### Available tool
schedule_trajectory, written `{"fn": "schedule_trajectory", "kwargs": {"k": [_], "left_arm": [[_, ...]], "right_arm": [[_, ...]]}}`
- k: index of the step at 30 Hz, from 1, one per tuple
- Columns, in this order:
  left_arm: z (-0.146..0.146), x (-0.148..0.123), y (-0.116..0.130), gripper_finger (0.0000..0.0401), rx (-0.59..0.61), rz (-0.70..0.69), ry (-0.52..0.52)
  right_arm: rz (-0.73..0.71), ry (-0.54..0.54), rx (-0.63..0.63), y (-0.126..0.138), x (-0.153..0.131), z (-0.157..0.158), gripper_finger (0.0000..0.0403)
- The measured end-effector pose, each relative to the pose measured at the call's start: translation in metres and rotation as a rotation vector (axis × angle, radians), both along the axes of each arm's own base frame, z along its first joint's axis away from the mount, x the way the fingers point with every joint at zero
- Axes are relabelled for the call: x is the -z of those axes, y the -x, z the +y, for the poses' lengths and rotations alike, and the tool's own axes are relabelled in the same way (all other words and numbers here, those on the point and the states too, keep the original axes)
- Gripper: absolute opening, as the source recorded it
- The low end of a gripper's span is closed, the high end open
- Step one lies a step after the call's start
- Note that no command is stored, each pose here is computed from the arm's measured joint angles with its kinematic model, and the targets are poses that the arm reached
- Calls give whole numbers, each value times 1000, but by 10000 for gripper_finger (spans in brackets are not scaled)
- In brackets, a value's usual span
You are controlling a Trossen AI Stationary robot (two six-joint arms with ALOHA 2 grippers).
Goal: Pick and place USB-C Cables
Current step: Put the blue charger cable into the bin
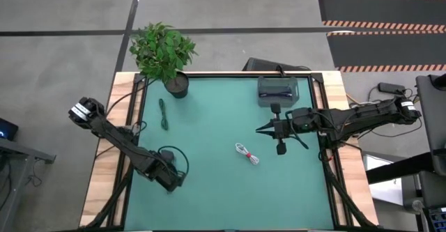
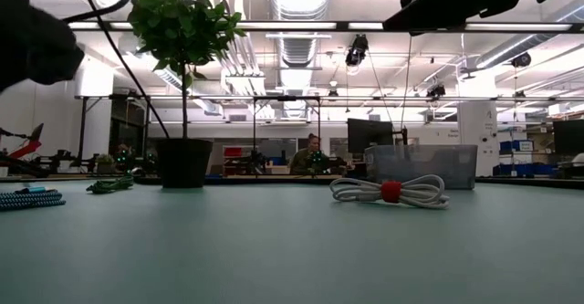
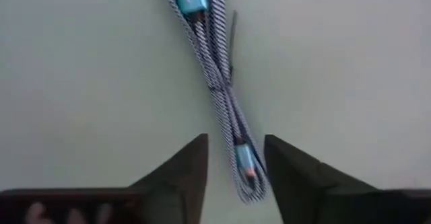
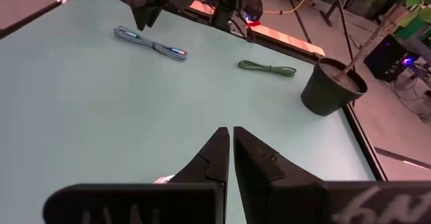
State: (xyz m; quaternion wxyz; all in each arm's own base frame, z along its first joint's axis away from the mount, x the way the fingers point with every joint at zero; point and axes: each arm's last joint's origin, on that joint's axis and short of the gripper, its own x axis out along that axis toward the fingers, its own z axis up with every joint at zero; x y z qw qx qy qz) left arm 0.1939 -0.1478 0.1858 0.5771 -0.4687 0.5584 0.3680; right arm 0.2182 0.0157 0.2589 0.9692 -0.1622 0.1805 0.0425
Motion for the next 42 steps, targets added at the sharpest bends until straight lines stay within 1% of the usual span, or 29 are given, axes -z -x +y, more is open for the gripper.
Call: {"fn": "schedule_trajectory", "kwargs": {"k": [3,5,10,14,23,29,32,35,42], "left_arm": [[4,7,4,163,-3,7,-41],[6,10,5,171,-9,-1,-64],[8,13,4,173,-26,-38,-105],[7,15,2,173,-34,-80,-98],[10,23,3,173,-62,-60,-129],[5,38,-4,172,-30,-8,-167],[3,42,-6,159,-26,12,-174],[1,42,-8,137,-26,12,-175],[1,41,-9,62,-30,-5,-182]], "right_arm": [[-2,2,0,0,0,0,12],[-1,1,0,0,0,0,12],[-1,1,0,0,0,0,12],[9,0,1,1,1,0,12],[15,-7,5,1,1,0,12],[19,-10,6,1,2,0,12],[20,-20,10,1,2,0,12],[21,-19,10,1,2,0,12],[25,-22,11,1,3,0,12]]}}
